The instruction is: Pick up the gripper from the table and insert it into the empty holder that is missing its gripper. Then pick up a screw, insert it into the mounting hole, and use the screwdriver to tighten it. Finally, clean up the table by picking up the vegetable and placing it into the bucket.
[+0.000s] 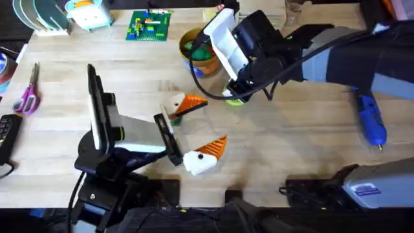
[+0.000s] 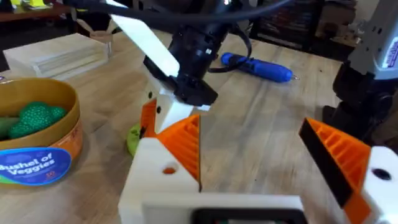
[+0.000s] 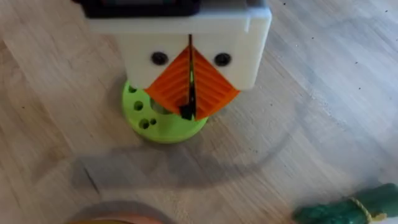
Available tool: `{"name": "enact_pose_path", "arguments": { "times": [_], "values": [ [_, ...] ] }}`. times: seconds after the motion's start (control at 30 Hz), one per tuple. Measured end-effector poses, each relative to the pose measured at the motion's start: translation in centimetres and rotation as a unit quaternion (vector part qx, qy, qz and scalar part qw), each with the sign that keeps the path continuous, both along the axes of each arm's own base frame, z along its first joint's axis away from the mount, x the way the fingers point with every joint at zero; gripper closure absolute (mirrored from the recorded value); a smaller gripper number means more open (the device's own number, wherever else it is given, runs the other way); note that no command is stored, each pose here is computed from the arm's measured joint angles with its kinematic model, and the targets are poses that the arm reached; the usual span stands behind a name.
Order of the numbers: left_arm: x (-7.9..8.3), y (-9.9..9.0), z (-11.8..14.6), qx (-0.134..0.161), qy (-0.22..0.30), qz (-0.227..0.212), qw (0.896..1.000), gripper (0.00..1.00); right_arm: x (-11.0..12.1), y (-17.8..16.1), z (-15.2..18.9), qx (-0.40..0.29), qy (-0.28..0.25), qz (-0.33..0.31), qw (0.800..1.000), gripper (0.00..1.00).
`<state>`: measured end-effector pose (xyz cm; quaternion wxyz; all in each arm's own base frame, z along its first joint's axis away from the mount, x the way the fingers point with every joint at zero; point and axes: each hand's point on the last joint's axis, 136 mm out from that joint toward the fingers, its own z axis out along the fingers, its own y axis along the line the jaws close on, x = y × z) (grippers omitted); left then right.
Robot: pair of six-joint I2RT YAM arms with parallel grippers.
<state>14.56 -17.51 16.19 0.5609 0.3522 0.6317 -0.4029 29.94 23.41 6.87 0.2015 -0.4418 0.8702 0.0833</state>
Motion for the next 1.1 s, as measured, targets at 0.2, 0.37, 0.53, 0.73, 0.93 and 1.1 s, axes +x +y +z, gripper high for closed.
{"name": "enact_pose_path", "arguments": {
  "times": [0.2, 0.37, 0.53, 0.73, 0.93, 1.1],
  "values": [
    [0.00, 0.00, -0.01, 0.000, 0.000, 0.000, 1.000, 0.008, -0.02, 0.00, -0.01, 0.001, 0.002, -0.004, 1.000, 0.995],
    [0.00, 0.00, 0.00, 0.000, 0.000, 0.000, 1.000, 0.008, -0.05, -0.02, -0.05, 0.004, 0.006, -0.012, 1.000, 0.995],
    [0.00, 0.00, 0.00, 0.000, 0.000, 0.000, 1.000, 0.009, -0.06, -0.03, -0.13, 0.004, 0.008, -0.016, 1.000, 0.995],
    [0.00, 0.00, -0.01, 0.000, 0.000, 0.000, 1.000, 0.008, -0.06, -0.02, -0.22, 0.004, 0.010, -0.017, 1.000, 0.980],
    [0.00, 0.00, 0.01, 0.000, 0.000, 0.000, 1.000, 0.008, 0.03, 0.04, -0.17, 0.006, 0.008, -0.019, 1.000, 0.840],
    [0.00, 0.00, 0.00, 0.000, 0.000, 0.000, 1.000, 0.008, 0.05, 0.05, -0.10, 0.009, 0.010, -0.026, 1.000, 0.647]
  ]
}}
